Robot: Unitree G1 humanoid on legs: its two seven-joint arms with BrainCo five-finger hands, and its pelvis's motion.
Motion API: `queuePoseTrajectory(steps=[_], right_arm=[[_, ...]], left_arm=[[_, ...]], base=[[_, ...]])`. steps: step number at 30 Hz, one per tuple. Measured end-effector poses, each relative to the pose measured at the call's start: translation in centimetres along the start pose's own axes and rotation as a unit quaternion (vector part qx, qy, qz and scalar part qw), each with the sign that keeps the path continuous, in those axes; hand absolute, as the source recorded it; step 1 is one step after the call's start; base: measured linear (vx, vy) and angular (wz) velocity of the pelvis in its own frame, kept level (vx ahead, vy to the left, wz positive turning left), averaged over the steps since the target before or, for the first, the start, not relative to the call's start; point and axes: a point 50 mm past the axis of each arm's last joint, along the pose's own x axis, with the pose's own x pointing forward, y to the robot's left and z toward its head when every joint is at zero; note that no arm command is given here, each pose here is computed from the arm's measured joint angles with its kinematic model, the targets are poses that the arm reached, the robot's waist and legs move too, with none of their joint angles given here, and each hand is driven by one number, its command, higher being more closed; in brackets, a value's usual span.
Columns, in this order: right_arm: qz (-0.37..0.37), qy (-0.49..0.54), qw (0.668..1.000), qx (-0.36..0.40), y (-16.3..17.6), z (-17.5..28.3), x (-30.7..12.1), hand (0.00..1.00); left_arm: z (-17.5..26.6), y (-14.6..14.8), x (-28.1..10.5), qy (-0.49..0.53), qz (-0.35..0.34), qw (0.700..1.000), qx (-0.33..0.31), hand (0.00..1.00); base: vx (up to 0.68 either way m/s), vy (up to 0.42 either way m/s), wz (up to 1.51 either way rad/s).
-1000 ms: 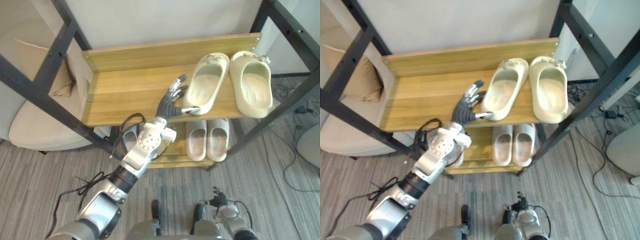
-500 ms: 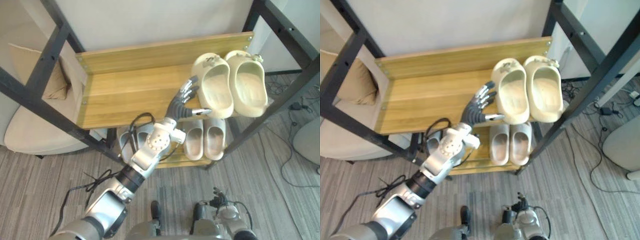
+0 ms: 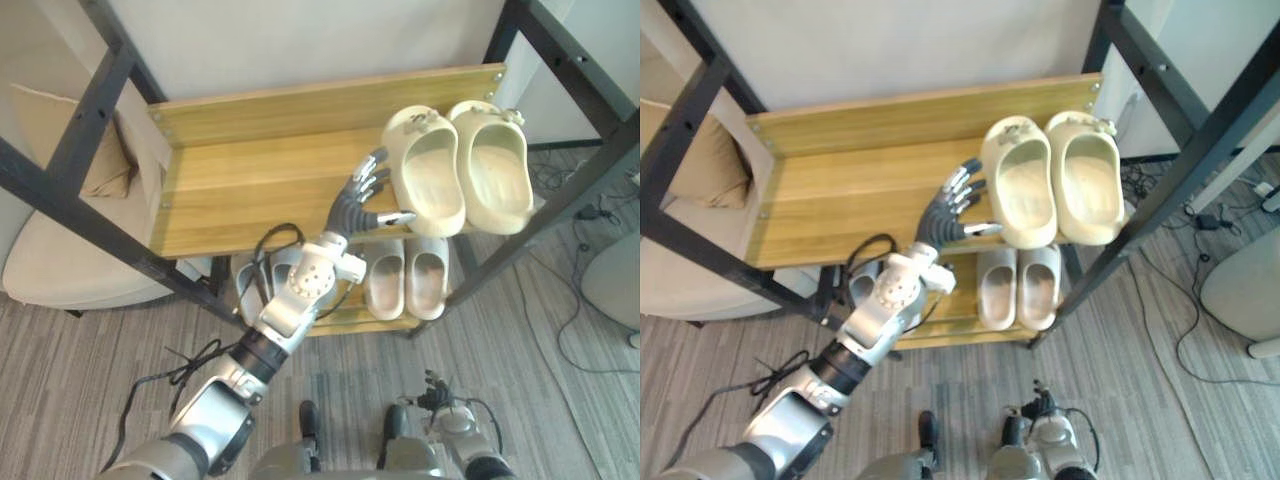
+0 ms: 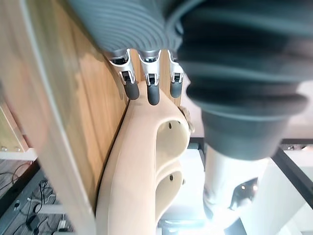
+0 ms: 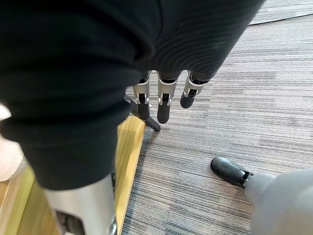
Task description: Organize the slippers on the shoe rack
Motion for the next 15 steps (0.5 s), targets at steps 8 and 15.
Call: queuePoseTrajectory(steps=[8,15], right_arm=[[0.008,0.015,1.0,0.002,0.5,-1.1,-0.4,0.0],[0.01,0.027,1.0,0.002,0.6,-2.1,-0.7,0.0]], left_arm=[[2.6,2.1,-0.4,-0.053,0.026,0.998,0.002,0.0],[5.1,1.7,-1.7,-0.114,0.018,0.993,-0.035,0.0]], base=[[0.0,0.002,0.06],[0.02,0.011,0.06]])
